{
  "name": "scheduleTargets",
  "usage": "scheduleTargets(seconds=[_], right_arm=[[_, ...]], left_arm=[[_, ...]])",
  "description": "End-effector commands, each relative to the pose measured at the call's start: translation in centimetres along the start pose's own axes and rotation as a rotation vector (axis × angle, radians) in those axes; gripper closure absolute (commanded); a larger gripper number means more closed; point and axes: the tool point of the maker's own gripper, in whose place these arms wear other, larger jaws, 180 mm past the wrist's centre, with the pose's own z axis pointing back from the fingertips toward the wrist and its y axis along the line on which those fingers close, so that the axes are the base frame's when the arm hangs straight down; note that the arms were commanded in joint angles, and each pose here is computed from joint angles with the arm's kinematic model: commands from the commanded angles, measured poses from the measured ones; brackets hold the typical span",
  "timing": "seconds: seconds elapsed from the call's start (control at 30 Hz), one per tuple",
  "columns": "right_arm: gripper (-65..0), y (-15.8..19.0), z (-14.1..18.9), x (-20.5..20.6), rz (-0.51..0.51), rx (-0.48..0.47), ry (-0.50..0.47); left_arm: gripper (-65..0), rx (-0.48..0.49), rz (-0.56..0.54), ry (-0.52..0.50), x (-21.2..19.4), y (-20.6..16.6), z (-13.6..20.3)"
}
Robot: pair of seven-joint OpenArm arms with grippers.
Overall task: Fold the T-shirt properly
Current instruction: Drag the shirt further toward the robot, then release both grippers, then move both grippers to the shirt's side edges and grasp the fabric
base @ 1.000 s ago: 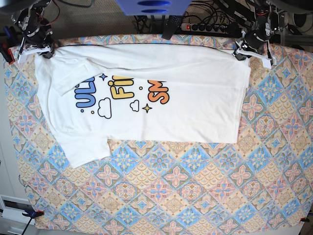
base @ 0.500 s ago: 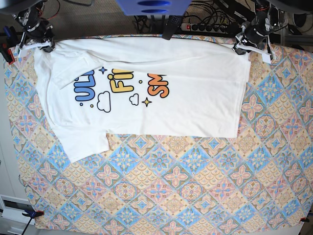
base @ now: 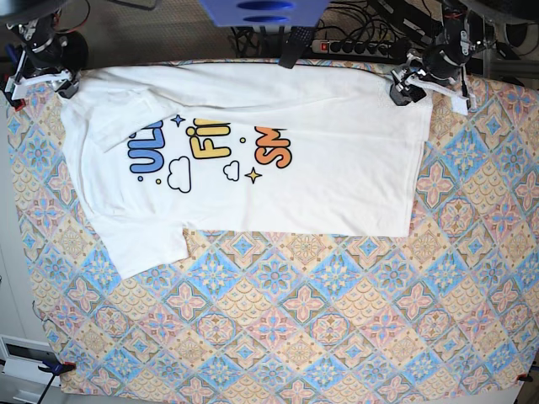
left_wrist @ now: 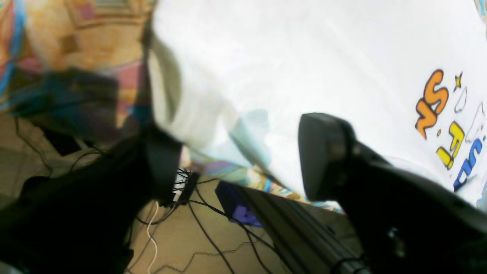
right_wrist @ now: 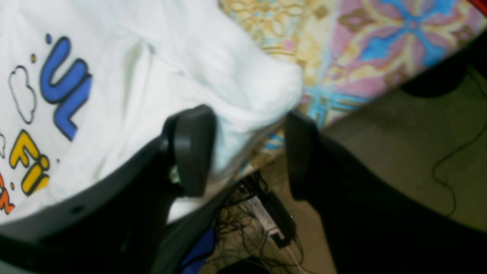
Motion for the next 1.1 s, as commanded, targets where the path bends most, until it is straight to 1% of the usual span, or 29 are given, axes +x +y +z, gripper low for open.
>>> scheduleTargets(seconds=[0.0, 0.17, 0.27, 0.43, 0.53, 0.67, 0.8, 0.9, 0.97, 1.07], right_arm=[[-30.3, -0.7, 0.8, 1.9, 0.015, -0.012, -0.055], [-30.3, -1.9, 1.6, 2.9, -0.002, -0.043, -0.089], [-30.3, -2.6, 2.0, 3.5, -0.015, -0.060, -0.112], [-30.3, -2.8, 2.1, 4.0, -0.015, -0.066, -0.123], [-30.3, -2.5, 2.2, 4.3, -0.005, -0.061, -0.130], [-30.3, 0.4, 2.0, 7.2, 0.042, -0.004, -0.202], [-30.3, 4.6, 1.1, 9.4, 0.131, 0.086, -0.226], [-30.3, 7.2, 0.1, 9.9, 0.168, 0.145, -0.223], [-30.3, 8.9, -0.5, 10.5, 0.186, 0.182, -0.227], [-30.2, 10.9, -1.1, 11.1, 0.210, 0.224, -0.232]], left_arm=[[-47.4, 0.002, -0.015, -0.054, 1.9, 0.2, 0.8], [-47.4, 0.009, -0.033, -0.138, 4.8, 0.1, 2.0], [-47.4, -0.015, -0.071, -0.194, 7.7, -1.1, 1.9], [-47.4, -0.041, -0.061, -0.257, 11.0, -2.1, 0.9], [-47.4, -0.038, -0.056, -0.289, 13.3, -2.4, -0.3], [-47.5, -0.026, -0.057, -0.266, 15.5, -3.1, -2.2], [-47.5, -0.016, -0.033, -0.267, 18.1, -3.6, -4.2], [-47.5, -0.023, -0.069, -0.243, 19.0, -5.3, -6.3], [-47.5, -0.020, -0.106, -0.244, 19.8, -6.5, -7.0], [-47.5, -0.021, -0.136, -0.214, 19.9, -7.8, -8.4]])
